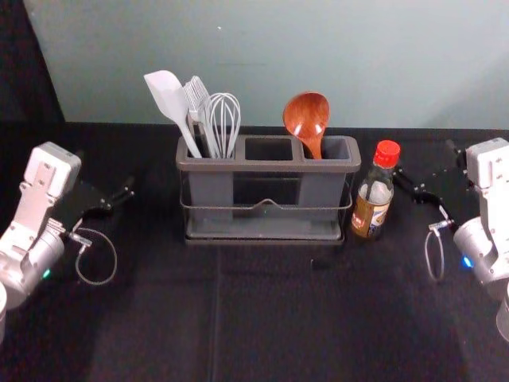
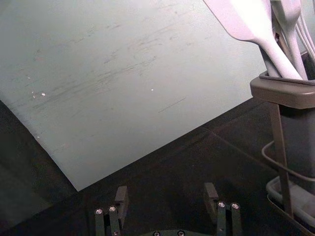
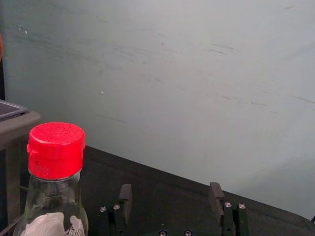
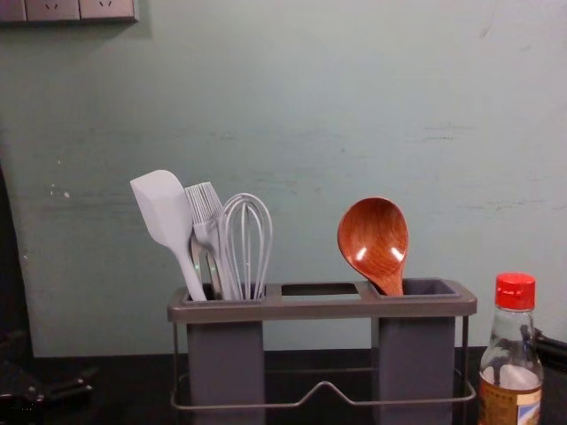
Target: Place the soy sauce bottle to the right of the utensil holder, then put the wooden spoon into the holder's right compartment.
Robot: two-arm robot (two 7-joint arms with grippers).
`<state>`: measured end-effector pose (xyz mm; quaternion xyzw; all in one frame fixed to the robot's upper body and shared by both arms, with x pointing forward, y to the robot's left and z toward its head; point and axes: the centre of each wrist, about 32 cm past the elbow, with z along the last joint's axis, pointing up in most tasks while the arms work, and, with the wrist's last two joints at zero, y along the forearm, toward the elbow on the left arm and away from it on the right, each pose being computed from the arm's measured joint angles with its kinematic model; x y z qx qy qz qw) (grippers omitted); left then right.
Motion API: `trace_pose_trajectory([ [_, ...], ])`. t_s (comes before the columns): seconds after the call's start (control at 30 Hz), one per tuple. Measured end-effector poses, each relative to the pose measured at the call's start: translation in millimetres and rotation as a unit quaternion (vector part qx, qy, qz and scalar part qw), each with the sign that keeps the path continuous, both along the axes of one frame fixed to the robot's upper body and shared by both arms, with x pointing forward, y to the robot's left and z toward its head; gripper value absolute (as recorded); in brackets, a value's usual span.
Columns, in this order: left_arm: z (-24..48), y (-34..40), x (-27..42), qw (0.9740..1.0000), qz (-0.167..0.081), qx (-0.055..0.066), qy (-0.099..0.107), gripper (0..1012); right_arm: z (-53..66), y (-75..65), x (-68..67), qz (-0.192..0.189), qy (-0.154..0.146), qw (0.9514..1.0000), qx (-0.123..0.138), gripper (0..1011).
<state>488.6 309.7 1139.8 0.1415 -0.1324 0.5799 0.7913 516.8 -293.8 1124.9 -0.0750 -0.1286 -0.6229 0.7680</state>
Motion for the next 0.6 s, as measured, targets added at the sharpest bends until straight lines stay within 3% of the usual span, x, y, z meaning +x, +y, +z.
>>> trace_pose_trajectory([
  [0.6, 0.0, 0.0, 0.0, 1.0000, 0.000, 0.000, 0.000, 1005, 0.1, -0.3, -0.2, 0.001, 0.000, 1.0000, 0.000, 1002],
])
